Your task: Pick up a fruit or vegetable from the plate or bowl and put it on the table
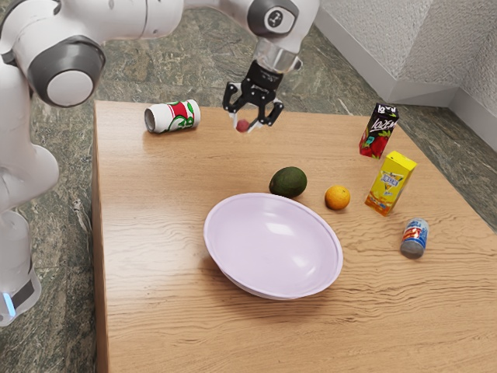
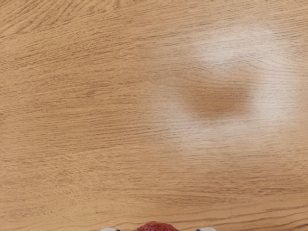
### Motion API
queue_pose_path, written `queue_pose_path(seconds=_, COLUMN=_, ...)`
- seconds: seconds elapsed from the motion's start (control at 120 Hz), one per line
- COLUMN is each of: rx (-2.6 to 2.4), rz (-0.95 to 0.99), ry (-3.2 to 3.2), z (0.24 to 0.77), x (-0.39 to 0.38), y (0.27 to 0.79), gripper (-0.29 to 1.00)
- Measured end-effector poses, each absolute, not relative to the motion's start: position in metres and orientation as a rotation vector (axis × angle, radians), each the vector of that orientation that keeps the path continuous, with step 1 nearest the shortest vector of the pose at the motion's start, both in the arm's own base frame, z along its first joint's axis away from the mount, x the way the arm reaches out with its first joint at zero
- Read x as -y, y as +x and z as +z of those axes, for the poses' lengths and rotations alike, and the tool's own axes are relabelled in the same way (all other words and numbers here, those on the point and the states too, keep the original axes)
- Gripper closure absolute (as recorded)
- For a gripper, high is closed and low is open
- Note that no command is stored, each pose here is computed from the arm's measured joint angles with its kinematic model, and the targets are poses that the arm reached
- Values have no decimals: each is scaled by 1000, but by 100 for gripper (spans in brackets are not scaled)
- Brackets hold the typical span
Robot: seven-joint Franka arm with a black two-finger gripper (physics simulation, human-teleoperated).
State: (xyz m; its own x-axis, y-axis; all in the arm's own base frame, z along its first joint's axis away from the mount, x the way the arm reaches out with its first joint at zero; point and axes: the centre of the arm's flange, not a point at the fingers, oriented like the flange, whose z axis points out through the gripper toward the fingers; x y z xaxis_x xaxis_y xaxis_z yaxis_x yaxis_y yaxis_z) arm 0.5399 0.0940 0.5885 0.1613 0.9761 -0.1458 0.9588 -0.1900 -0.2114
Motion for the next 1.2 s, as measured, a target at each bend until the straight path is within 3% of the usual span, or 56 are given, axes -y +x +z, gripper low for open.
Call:
queue_pose_path(seconds=0.675, rx=1935, rz=454, ry=-2348, z=588, x=-124, y=520, gripper=52)
queue_pose_path(seconds=0.775, rx=1922, rz=449, ry=-2353, z=588, x=-121, y=521, gripper=27)
queue_pose_path(seconds=0.875, rx=1908, rz=445, ry=-2360, z=587, x=-117, y=522, gripper=13)
queue_pose_path(seconds=1.2, rx=1892, rz=441, ry=-2361, z=585, x=-113, y=524, gripper=1)
